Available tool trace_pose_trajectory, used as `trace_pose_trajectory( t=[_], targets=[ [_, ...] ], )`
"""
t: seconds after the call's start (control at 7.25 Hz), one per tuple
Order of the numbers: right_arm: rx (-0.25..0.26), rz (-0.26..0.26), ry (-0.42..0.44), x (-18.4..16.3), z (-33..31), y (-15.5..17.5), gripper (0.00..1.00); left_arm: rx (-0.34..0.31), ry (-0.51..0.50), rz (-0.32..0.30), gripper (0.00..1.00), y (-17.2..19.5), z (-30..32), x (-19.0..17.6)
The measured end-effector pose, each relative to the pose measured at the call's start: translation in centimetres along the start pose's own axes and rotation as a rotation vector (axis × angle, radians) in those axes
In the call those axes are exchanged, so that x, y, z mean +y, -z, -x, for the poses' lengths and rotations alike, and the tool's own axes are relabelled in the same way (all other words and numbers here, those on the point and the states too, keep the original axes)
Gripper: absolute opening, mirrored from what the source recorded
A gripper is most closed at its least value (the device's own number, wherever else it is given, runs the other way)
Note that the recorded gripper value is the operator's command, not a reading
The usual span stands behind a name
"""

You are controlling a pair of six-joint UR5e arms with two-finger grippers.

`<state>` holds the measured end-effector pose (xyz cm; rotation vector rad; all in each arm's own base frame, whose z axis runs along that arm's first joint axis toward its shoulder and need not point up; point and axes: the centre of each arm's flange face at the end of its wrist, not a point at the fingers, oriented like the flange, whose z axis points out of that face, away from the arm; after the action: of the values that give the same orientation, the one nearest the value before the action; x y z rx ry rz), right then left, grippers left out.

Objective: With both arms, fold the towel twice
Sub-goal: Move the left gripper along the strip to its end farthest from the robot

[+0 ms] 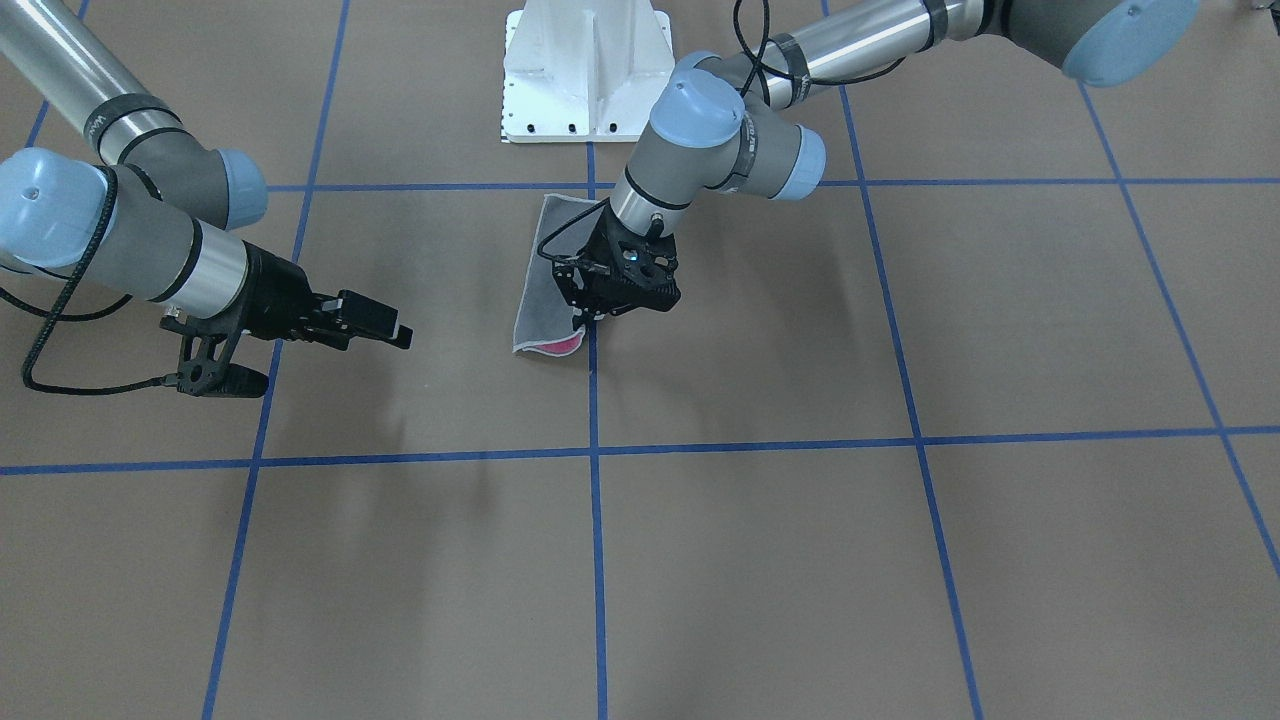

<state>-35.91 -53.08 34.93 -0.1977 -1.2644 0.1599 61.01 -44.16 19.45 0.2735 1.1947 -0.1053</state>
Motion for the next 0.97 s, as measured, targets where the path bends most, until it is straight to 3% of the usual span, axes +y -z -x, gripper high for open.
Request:
trace_pose_trajectory(
  t=[0.83,0.97],
  targets=[
    [0.005,-0.001,-0.007,-0.2,-0.5,0.0,1.0,-0.104,0.072,-0.102,0.0,-2.0,0.6,-11.9],
    [0.004,-0.001,-0.006,-0.2,-0.4,0.0,1.0,-0.117,0.079,-0.11,0.28,-2.1,1.3,-12.9]
  ],
)
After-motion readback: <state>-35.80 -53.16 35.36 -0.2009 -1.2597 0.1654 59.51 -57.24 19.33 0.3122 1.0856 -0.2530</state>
